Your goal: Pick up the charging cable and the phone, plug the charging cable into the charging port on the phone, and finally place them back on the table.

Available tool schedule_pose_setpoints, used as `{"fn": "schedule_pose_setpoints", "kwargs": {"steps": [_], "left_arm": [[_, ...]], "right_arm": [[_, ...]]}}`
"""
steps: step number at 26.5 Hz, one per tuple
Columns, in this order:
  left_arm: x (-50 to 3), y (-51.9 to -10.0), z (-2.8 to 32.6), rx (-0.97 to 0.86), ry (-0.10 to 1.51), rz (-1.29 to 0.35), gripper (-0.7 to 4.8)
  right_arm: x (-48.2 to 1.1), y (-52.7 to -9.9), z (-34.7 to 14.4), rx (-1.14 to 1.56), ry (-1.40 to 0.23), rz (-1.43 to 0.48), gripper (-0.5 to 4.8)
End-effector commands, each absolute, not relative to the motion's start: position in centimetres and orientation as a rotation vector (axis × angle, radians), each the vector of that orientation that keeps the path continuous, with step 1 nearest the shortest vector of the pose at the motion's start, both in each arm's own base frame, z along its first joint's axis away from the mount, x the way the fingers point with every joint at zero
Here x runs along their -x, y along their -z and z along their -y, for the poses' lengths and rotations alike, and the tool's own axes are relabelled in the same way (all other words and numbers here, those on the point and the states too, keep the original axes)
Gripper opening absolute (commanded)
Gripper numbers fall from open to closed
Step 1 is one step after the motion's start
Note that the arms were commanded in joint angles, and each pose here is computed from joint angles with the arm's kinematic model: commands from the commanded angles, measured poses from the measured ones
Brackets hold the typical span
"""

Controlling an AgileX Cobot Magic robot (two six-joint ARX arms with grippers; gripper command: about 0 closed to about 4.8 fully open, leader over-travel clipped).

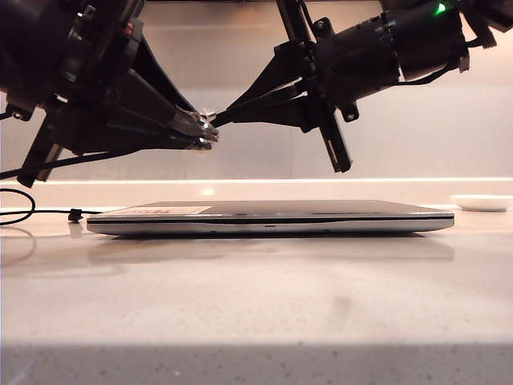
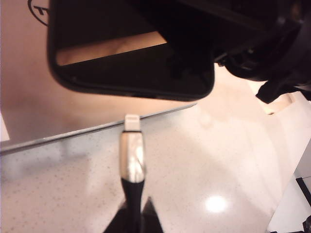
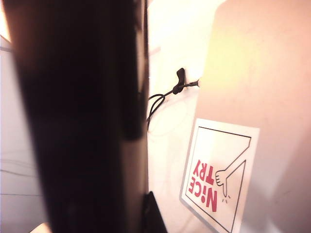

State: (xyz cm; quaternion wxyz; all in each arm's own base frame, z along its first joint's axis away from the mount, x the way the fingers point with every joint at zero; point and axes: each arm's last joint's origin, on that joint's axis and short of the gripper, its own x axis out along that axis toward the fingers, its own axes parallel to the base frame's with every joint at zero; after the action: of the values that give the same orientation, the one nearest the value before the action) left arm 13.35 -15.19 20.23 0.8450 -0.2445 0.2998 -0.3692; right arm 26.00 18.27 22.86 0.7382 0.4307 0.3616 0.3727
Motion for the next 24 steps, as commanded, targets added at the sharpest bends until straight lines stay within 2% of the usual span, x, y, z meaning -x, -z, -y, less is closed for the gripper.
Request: {"fn": "schedule_pose_setpoints", "kwargs": {"steps": [1, 24], "left_arm": [[-13.35, -20.39, 15.24, 0.521, 0.791, -0.621, -0.06], [-13.35, -20.38, 15.24, 0.52, 0.79, -0.621, -0.06]], "right_arm": [[-26.13, -23.6, -18.44, -0.954, -0.854, -0.738, -0.05], [-25.62, -23.3, -19.43, -0.948, -0.875, -0.764, -0.06]]}}
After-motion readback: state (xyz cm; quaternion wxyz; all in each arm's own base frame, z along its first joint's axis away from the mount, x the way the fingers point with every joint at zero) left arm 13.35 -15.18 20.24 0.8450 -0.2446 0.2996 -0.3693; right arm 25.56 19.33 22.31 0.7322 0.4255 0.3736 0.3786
